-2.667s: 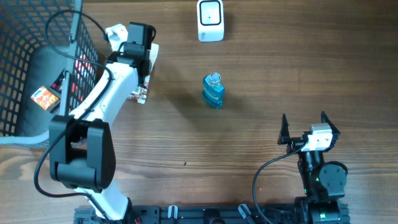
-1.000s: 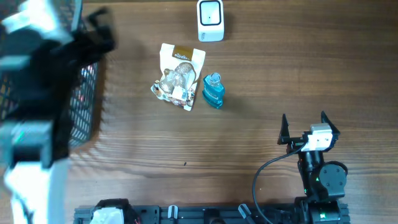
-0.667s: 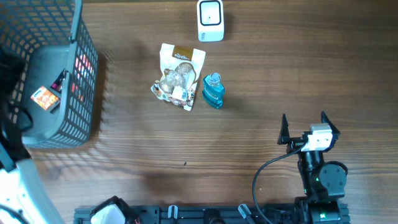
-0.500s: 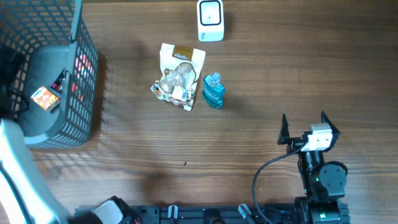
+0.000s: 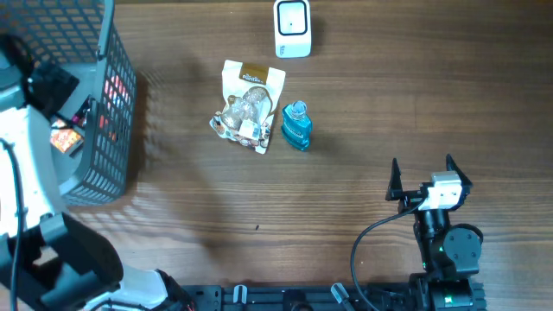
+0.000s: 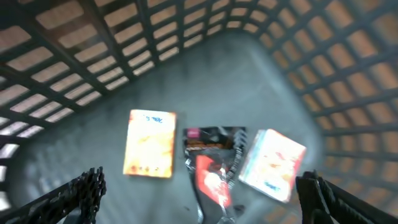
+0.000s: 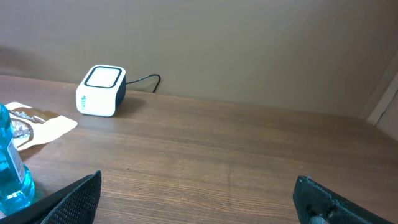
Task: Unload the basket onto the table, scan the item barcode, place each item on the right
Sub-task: 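Reach into the basket and grasp the red Kleenex tissue pack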
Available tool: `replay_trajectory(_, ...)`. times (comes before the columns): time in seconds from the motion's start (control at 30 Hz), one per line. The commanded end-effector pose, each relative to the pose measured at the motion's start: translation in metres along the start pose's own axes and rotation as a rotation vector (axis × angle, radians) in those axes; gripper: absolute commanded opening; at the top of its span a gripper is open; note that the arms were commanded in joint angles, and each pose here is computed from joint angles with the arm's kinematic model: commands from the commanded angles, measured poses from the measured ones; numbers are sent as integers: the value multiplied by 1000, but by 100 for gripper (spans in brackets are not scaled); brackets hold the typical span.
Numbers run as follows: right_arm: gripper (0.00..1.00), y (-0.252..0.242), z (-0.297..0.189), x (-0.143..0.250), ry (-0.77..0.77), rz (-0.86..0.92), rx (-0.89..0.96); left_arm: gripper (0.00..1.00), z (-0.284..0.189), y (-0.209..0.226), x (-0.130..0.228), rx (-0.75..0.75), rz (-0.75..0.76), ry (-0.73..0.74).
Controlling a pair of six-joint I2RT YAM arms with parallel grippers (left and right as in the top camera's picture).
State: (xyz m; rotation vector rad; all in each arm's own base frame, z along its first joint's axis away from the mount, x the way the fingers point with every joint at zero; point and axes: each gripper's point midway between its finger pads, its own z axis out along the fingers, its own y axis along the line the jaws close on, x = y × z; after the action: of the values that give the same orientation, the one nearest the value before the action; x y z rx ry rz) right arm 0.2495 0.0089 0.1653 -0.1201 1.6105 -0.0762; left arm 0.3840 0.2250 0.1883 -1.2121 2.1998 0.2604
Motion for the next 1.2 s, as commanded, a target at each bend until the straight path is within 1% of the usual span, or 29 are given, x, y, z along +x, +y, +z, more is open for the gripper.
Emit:
replay_trajectory(0.0,100,2,0,-2,-9,-8,-11,100,23,17,0,-156,8,-33)
replay_trajectory(0.07,100,2,0,-2,-9,-8,-11,100,45,31,10,-187,-16,23)
replay_trajectory(0.17,100,2,0,-2,-9,-8,-11,100,64,44,23,-231,-14,82)
replay_trajectory(0.23,100,2,0,-2,-9,-8,-11,100,75,41,31,-221,-10,113)
replay_trajectory(0.3,100,2,0,-2,-9,-8,-11,100,88,32,43,-175,-11,165)
replay_trajectory(0.37,100,2,0,-2,-9,-7,-11,99,103,32,53,-180,-6,194)
replay_trajectory(0.4,100,2,0,-2,-9,-8,-11,98,111,33,58,-188,-2,208)
replay_trajectory(0.5,100,2,0,-2,-9,-8,-11,90,124,35,68,-201,4,233)
replay_trajectory(0.63,100,2,0,-2,-9,-8,-11,77,132,32,71,-188,0,238)
replay_trajectory(0.67,100,2,0,-2,-9,-8,-11,68,132,32,71,-188,0,239)
replay_trajectory(0.7,100,2,0,-2,-9,-8,-11,63,132,32,71,-188,1,239)
replay_trajectory(0.73,100,2,0,-2,-9,-8,-11,60,132,32,71,-188,1,239)
replay_trajectory(0.77,100,2,0,-2,-9,-8,-11,53,132,33,72,-189,1,241)
replay_trajectory(0.8,100,2,0,-2,-9,-8,-11,45,132,33,73,-191,2,245)
replay_trajectory(0.83,100,2,0,-2,-9,-8,-11,35,131,34,74,-193,4,250)
replay_trajectory(0.87,100,2,0,-2,-9,-8,-11,21,131,35,75,-197,6,256)
replay_trajectory(0.9,100,2,0,-2,-9,-8,-11,5,130,35,75,-198,6,259)
replay_trajectory(0.97,100,2,0,-2,-9,-8,-11,4,126,34,72,-193,3,249)
replay_trajectory(1.03,100,2,0,-2,-9,-8,-11,4,111,30,56,-168,-8,206)
replay_trajectory(1.1,100,2,0,-2,-9,-8,-11,4,85,17,37,-89,-32,157)
replay_trajectory(1.17,100,2,0,-2,-9,-7,-11,4,50,-2,16,34,-56,104)
